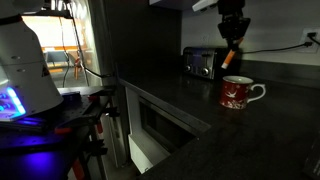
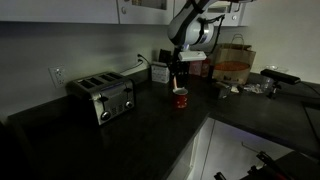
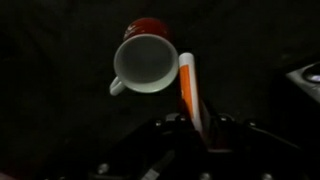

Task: Take the orange marker out of the maroon mug

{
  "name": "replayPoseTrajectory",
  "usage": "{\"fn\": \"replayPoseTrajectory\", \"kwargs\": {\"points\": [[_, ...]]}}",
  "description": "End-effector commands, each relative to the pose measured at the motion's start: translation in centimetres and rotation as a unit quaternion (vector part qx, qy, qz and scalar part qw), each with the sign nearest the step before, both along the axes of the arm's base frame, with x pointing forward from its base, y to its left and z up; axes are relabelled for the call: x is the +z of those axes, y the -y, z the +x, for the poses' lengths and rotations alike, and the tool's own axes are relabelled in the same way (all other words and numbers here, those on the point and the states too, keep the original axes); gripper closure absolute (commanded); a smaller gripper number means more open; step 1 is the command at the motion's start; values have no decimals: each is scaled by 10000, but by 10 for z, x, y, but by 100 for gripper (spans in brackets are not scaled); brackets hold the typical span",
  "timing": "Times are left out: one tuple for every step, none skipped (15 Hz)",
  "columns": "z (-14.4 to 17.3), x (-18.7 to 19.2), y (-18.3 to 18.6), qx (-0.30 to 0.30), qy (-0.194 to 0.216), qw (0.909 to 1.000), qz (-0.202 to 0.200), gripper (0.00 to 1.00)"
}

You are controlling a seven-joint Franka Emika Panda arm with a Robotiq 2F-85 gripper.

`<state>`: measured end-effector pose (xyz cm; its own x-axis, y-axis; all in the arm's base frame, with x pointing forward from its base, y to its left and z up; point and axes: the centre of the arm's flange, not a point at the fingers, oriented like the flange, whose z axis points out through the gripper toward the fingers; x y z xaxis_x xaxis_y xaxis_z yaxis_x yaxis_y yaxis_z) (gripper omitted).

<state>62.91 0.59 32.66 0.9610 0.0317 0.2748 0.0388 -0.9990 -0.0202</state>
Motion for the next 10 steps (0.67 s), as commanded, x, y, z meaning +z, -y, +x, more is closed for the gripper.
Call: {"fn": "replayPoseTrajectory", "kwargs": {"points": [[-45,16,-33,989,-317,9945,-123,95],[-56,20,-47,1252,-391,9910,-248,95],[-64,21,-60,1537,-519,9865,-215,95],[-72,19,-72,1814,-596,9814,-196,95],[-79,14,-83,2101,-705,9750,-142,95],[-85,6,-95,2363,-825,9682,-23,95],[-89,-2,-104,2601,-964,9607,94,95],[-94,-14,-114,2807,-1142,9527,238,95],[-98,-25,-121,3001,-1308,9441,389,95],[-102,-37,-128,3179,-1502,9345,548,95]]}}
